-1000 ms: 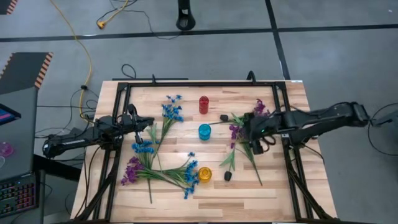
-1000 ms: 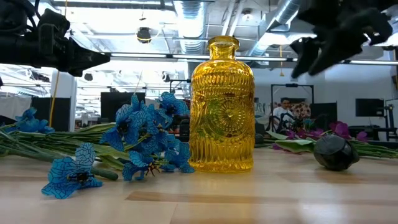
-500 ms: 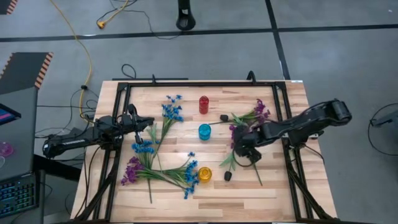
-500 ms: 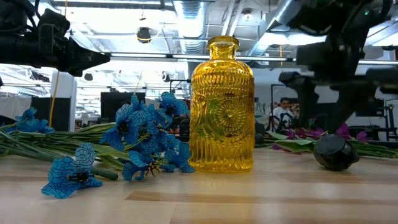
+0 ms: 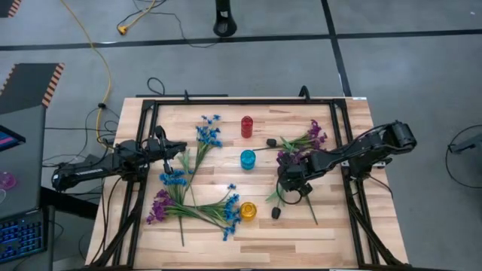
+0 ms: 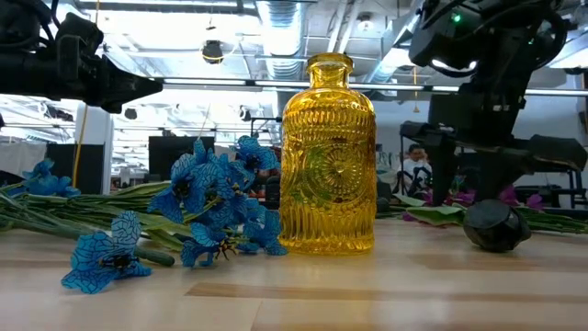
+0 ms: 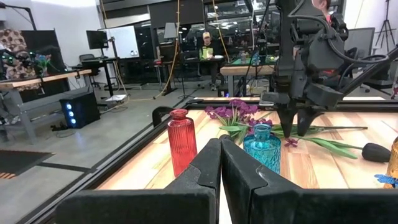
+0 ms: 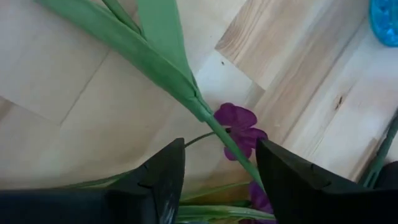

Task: Sort flowers into vase by color
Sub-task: Put the bottom right black flower into the red crystal vase

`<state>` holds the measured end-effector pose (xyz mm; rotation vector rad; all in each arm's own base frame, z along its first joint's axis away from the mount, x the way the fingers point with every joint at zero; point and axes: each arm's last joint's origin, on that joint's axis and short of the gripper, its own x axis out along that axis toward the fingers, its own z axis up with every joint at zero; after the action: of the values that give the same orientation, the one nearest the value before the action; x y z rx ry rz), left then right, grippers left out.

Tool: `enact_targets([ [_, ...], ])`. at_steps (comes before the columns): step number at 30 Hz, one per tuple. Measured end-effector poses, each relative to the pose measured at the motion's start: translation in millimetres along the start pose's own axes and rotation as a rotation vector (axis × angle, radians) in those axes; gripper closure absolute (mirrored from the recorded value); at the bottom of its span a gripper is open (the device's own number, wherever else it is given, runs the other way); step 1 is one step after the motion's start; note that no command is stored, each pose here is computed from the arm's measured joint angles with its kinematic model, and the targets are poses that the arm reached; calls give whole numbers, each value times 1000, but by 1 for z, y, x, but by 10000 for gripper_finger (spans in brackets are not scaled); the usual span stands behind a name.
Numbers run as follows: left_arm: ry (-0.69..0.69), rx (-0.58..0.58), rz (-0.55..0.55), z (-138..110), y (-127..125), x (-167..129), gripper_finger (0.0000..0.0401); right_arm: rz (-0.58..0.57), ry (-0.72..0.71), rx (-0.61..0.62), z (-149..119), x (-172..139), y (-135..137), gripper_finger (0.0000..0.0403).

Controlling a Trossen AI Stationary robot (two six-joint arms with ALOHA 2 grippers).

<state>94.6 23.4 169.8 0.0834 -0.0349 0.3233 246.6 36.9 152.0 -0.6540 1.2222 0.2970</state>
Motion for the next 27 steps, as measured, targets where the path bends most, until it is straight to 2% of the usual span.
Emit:
enact_targets([
  [15, 0, 0, 0, 0, 0, 0, 401, 9, 17, -1, -2, 0, 0, 275],
  [27, 0, 0, 0, 0, 0, 0, 401, 9, 18, -1, -2, 0, 0, 314],
])
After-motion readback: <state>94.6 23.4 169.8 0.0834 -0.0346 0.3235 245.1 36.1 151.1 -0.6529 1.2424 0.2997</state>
